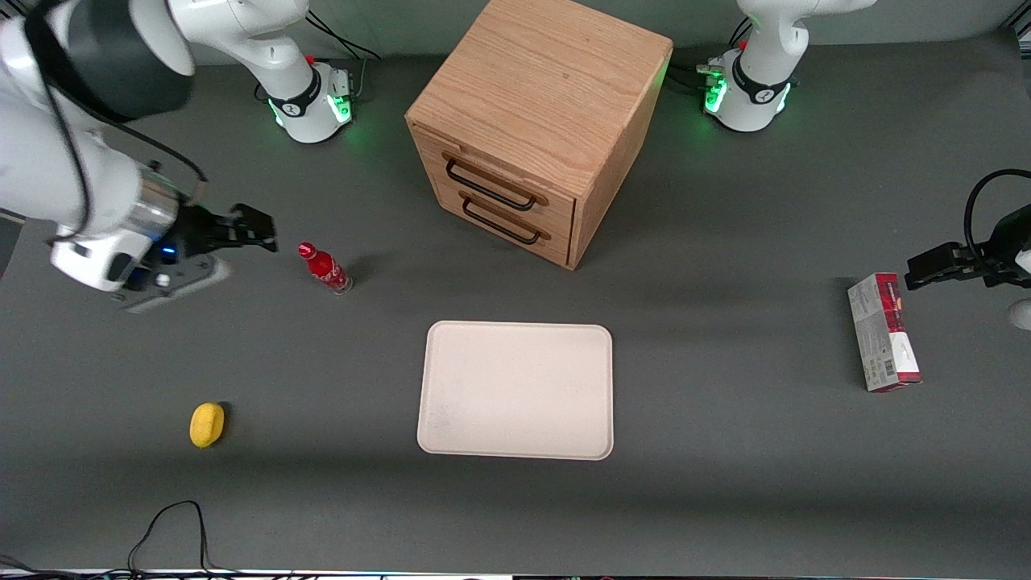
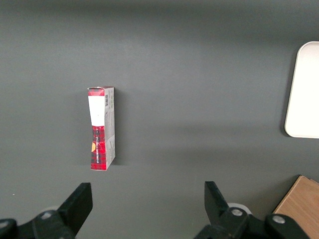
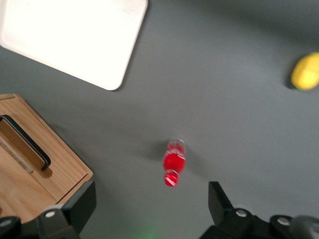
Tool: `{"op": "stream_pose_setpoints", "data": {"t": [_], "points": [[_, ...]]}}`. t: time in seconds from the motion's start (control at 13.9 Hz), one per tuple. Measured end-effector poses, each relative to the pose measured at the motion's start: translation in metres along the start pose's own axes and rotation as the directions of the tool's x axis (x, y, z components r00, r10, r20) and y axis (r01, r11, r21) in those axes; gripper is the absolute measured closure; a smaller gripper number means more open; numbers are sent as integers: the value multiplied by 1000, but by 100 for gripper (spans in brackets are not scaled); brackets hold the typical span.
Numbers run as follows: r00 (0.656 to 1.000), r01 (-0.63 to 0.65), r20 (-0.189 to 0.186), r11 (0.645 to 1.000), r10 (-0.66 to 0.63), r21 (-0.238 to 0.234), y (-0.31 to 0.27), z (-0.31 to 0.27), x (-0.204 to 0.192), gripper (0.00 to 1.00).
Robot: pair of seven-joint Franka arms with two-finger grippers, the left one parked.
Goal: Open upper drawer
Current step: 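Move the right gripper to the upper drawer's black handle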
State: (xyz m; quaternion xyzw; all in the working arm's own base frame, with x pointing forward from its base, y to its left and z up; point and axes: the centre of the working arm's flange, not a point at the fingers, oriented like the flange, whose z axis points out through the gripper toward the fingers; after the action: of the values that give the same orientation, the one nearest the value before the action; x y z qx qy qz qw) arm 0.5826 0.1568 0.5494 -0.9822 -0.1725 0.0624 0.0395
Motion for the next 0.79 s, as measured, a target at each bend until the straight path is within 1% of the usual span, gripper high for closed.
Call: {"op": "stream_pose_setpoints", "data": {"t": [0.14,0.22,0.36,0.58,0.65,0.79], "points": [[995,102,19,995,-102,0,-39,18,24,0],[987,161,27,987,-161,1,-66,26,31,0],[968,246,43,969,-246,0,-119,37,34,0],[941,332,66,943,-331,1,-174,52,29,0],[934,350,72,937,-350,13,-188,57,28,0],[922,374,82,925,-379,65,-209,67,26,0]]}}
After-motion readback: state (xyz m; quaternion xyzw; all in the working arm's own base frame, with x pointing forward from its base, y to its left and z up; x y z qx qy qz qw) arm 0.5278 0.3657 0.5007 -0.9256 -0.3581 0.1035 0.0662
